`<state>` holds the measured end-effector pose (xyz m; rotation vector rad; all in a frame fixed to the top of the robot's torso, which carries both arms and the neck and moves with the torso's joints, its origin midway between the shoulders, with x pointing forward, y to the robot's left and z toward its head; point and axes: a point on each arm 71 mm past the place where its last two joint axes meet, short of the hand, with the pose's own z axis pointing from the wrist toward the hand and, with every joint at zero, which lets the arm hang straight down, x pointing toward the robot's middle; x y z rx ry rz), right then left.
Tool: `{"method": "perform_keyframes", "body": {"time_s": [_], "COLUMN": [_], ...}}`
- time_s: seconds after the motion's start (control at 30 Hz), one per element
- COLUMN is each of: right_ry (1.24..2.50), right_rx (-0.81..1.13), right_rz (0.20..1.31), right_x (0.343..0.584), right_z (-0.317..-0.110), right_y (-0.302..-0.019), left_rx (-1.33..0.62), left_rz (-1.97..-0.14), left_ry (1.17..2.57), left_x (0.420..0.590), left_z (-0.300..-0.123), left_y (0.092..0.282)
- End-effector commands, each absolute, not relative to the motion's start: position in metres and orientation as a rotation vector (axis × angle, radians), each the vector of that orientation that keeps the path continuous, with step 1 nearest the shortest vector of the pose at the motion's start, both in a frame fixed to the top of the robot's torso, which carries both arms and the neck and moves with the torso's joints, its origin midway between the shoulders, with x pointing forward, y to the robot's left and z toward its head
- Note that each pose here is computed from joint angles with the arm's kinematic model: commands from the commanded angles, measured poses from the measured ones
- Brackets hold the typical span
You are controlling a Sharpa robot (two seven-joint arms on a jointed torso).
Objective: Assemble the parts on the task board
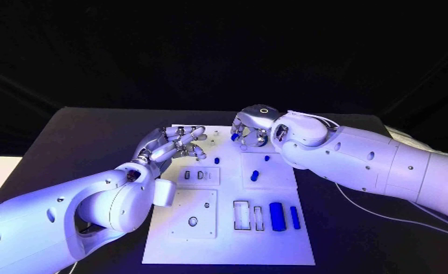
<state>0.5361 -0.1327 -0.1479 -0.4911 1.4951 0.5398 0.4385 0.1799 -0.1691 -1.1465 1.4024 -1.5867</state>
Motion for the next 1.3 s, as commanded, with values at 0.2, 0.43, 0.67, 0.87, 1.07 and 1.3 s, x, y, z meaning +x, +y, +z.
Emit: {"method": "perform_keyframes", "body": {"time_s": [0.2, 0.43, 0.67, 0.87, 1.07, 1.3], "right_ry": [1.433, 1.419, 1.415, 1.42, 1.435, 1.449], "right_rx": [-0.409, -0.406, -0.409, -0.414, -0.431, -0.437], "right_rz": [0.539, 0.532, 0.525, 0.525, 0.537, 0.54], "right_x": [0.545, 0.55, 0.555, 0.556, 0.556, 0.557], "right_z": [-0.144, -0.145, -0.147, -0.148, -0.149, -0.15], "right_y": [-0.12, -0.11, -0.102, -0.098, -0.095, -0.095], "left_rx": [-1.132, -1.13, -1.129, -1.129, -1.129, -1.13], "left_rz": [-1.622, -1.626, -1.631, -1.632, -1.631, -1.63], "left_ry": [1.402, 1.404, 1.406, 1.408, 1.409, 1.41], "left_x": [0.438, 0.437, 0.437, 0.437, 0.438, 0.438], "left_z": [-0.167, -0.166, -0.166, -0.166, -0.166, -0.166], "left_y": [0.178, 0.178, 0.176, 0.176, 0.176, 0.176]}}
